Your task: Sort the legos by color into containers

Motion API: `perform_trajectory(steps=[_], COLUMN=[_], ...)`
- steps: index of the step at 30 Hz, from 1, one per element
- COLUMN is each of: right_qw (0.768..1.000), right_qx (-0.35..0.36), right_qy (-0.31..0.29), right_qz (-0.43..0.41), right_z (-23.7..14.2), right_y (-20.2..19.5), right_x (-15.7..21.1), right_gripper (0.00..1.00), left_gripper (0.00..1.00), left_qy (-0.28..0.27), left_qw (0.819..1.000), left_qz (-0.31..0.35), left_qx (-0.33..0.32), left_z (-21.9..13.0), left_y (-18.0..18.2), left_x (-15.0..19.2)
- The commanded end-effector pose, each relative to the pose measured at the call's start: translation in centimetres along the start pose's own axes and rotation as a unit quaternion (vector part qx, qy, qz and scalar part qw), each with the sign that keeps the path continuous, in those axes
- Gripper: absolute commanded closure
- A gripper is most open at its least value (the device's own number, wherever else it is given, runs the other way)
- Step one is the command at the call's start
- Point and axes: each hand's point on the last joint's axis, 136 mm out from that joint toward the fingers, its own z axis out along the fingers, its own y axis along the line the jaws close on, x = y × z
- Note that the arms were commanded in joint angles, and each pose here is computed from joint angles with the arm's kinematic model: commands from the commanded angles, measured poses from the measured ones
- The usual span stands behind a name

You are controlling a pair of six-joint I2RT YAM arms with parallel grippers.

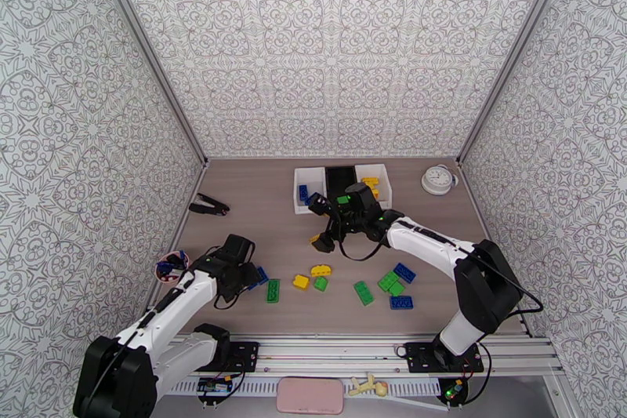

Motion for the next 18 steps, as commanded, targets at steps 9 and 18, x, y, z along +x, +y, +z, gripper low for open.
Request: perform_trajectory(steps=[9, 18], right_qw=[1.0, 1.0], right_qx=[-0.002, 0.0], right_qy=[0.001, 0.005], right_qz=[-0.005, -0.001], right_z=[0.3, 0.4], right_y=[-0.1, -0.1], right_x=[-0.5, -0.2], right_gripper=[0.0, 0.0], left_gripper=[0.33, 0.32], left_qy=[-0.05, -0.022], left_qw=[0.999, 0.999], left_qz=[-0.001, 0.025], left_qx=[0.005, 0.018], left_z=[-1.4, 0.2], left_y=[-0.3, -1.2], left_x=[-1.7, -1.4])
